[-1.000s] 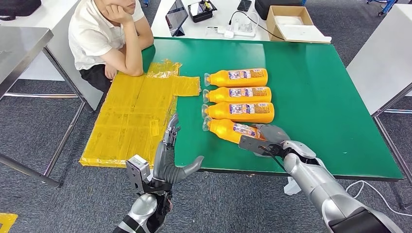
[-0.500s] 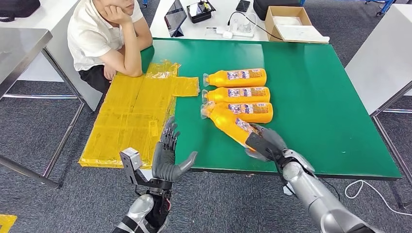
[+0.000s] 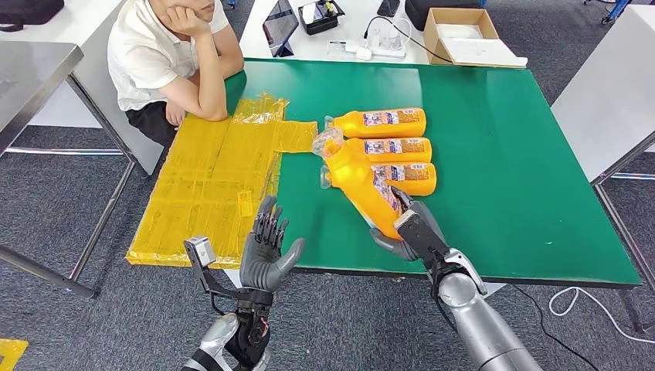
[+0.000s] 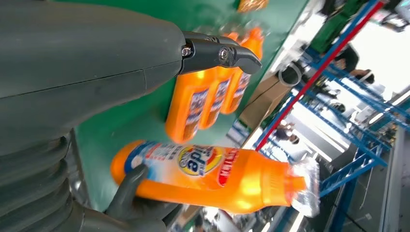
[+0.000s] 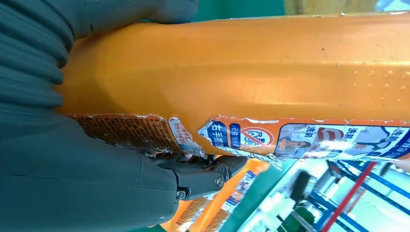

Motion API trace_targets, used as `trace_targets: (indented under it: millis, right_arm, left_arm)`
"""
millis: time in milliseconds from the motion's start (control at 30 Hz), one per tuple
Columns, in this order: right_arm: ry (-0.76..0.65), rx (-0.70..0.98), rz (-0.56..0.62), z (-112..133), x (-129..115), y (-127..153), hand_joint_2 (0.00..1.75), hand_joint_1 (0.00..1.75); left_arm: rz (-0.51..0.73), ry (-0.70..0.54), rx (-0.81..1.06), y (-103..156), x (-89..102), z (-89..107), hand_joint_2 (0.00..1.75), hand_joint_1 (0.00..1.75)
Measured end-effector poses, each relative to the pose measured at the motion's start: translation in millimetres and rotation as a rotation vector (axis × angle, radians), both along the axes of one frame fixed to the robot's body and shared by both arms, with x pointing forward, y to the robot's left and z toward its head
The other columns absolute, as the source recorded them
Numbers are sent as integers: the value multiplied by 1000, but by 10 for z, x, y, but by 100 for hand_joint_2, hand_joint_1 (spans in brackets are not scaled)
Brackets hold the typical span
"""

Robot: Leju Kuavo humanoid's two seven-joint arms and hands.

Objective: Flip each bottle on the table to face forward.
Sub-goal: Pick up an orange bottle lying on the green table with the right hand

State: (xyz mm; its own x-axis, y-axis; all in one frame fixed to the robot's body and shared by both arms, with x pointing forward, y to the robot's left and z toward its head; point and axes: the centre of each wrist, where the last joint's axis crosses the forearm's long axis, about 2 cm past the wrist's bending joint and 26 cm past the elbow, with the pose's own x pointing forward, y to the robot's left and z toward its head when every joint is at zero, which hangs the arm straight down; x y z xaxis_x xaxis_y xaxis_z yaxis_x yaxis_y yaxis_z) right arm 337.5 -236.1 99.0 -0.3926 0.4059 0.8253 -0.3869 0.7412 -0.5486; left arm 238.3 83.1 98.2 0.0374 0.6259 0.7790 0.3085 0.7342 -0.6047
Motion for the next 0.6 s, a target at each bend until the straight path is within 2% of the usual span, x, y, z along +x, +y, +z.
trace_targets:
  millis: [100, 400, 600]
  right_arm:
    - [0, 19, 47, 4, -17, 101, 175, 169]
    - [34, -15, 257, -103, -187, 671, 175, 175]
    - [43, 23, 358, -171, -280, 862, 175, 175]
  left_arm:
    - [-48, 11, -38, -18, -14, 2, 175, 0]
    - [-116, -13, -69, -70, -4, 39, 175, 0]
    - [-155, 19, -123, -56, 2, 74, 175, 0]
